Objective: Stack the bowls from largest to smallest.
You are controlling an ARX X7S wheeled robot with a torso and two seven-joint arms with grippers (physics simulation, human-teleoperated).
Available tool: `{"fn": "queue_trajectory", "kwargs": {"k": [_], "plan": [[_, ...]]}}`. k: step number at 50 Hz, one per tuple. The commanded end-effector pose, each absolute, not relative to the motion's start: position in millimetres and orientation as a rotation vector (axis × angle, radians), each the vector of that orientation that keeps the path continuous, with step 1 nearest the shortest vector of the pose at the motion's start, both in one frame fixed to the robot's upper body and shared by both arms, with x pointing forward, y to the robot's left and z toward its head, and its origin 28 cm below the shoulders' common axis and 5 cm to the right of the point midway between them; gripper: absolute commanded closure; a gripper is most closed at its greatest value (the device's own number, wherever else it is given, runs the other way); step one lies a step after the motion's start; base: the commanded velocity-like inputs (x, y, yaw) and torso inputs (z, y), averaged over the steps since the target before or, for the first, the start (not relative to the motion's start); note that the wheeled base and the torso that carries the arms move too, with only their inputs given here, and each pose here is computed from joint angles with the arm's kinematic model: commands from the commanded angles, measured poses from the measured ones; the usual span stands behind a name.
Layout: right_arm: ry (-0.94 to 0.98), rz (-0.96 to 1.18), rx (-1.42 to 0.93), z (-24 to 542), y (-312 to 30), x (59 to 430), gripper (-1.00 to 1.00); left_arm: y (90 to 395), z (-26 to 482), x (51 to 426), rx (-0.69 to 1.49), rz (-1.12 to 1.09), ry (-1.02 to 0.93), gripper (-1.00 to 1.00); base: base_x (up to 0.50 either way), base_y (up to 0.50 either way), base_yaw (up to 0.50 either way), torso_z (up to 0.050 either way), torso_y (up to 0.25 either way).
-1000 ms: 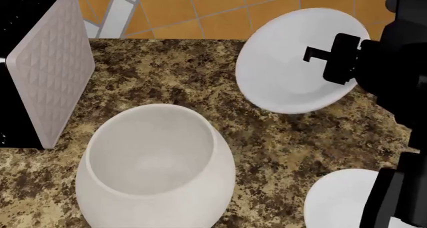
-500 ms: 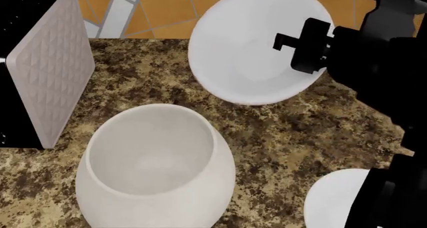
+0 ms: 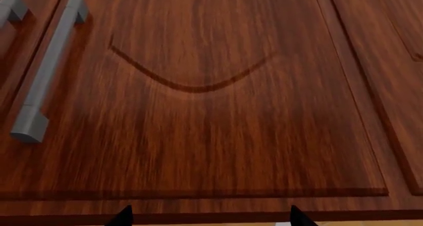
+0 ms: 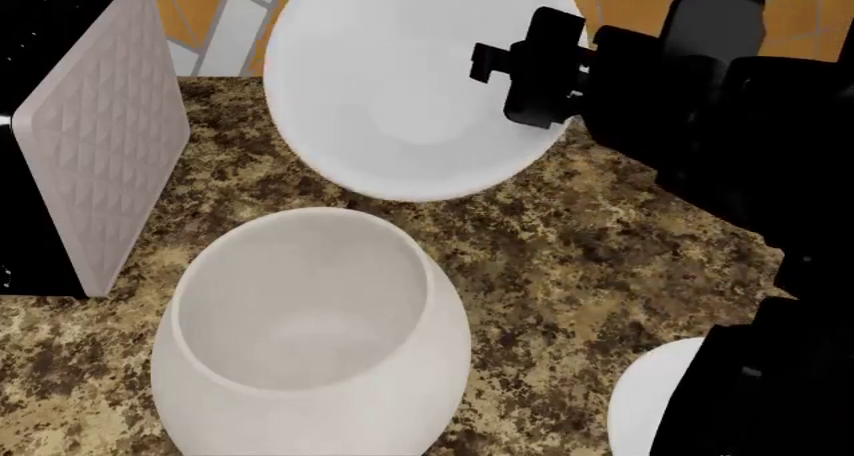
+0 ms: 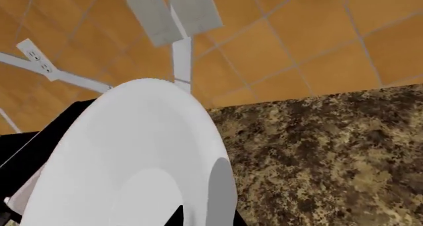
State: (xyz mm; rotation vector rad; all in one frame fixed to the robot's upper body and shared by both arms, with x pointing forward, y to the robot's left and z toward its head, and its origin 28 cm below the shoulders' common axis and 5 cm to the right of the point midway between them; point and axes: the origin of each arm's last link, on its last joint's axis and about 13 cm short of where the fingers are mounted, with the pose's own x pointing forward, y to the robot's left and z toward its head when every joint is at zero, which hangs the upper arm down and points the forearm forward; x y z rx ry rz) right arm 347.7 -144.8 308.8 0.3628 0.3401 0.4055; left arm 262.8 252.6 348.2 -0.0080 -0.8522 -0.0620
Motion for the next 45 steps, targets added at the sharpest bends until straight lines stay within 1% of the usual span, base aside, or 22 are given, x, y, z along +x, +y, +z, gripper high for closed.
{"fn": "queue_trajectory", "kwargs": {"k": [1, 6, 27, 45], "plan": [[0.338, 0.546, 0.362, 311.8, -125.5, 337.0, 1.0, 252.6, 348.9, 262.4, -0.012, -0.061, -0.855, -1.0, 0.0, 0.0, 0.0, 0.0, 0.0], [0.351, 0.593, 0.349, 311.7, -117.4, 332.2, 1.0, 252.0, 347.6, 262.9, -0.013, -0.063, -0.852, -1.0, 0.0, 0.0, 0.0, 0.0, 0.0], [0.427, 0.667, 0.307, 291.7, -104.3, 315.3, 1.0, 253.9, 346.6, 261.0, -0.022, -0.059, -0.857, -1.0, 0.0, 0.0, 0.0, 0.0, 0.0], [0.457, 0.693, 0.289, 280.3, -97.3, 316.2, 1.0, 255.3, 344.8, 261.4, -0.025, -0.053, -0.855, -1.0, 0.0, 0.0, 0.0, 0.0, 0.0]]}}
